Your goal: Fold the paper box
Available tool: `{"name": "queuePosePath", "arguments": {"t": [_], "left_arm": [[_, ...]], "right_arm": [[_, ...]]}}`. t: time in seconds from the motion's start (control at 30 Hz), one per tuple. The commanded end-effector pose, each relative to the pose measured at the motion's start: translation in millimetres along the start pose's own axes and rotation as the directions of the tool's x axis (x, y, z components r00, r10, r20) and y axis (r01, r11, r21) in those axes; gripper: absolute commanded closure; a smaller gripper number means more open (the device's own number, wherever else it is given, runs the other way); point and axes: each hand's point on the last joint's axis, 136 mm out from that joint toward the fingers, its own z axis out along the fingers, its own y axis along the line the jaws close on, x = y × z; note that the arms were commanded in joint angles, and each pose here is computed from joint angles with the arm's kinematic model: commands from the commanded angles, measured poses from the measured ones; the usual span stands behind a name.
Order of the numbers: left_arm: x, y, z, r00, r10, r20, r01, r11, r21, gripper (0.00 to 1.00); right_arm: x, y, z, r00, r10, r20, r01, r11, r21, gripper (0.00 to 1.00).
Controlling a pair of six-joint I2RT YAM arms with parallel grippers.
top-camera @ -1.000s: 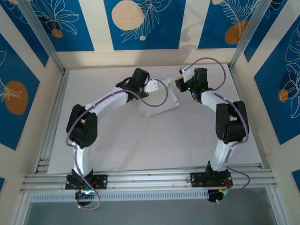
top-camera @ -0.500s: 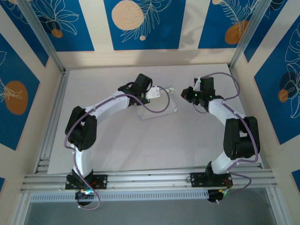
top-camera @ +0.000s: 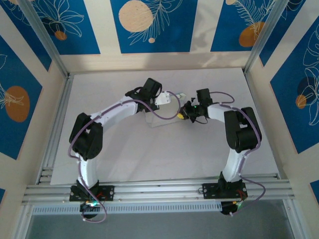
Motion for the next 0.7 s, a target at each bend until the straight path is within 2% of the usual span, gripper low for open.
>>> {"name": "queuePosePath", "arguments": {"t": [0.0, 0.17, 0.33, 0.43, 0.5, 0.67], "left_arm": [[-1, -3, -3, 1.0, -0.005, 0.0, 0.005, 0.999, 0.034, 1.0], [-2, -1, -6, 1.0, -0.009, 0.004, 0.009, 1.0, 0.022, 1.0], [0, 3, -8, 1.0, -0.007, 0.001, 0.007, 1.0, -0.006, 1.0], [1, 7, -8, 1.0, -0.001, -0.005, 0.001, 1.0, -0.024, 1.0], [0, 9, -8, 1.0, -0.003, -0.005, 0.003, 0.999, -0.035, 1.0], [-2, 13, -12, 1.0, -0.002, 0.003, 0.003, 0.998, -0.066, 1.0]], "right_arm": [[-2, -12, 3, 0.993, 0.112, 0.038, -0.116, 0.985, 0.128, 1.0], [-2, -44, 12, 0.975, 0.216, 0.058, -0.223, 0.913, 0.341, 1.0], [3, -75, 14, 0.968, 0.231, 0.093, -0.248, 0.853, 0.46, 1.0], [7, -93, 7, 0.957, 0.272, 0.105, -0.283, 0.781, 0.556, 1.0], [13, -100, 4, 0.952, 0.29, 0.097, -0.29, 0.751, 0.593, 1.0], [32, -106, -5, 0.946, 0.309, 0.098, -0.306, 0.749, 0.588, 1.0]]}}
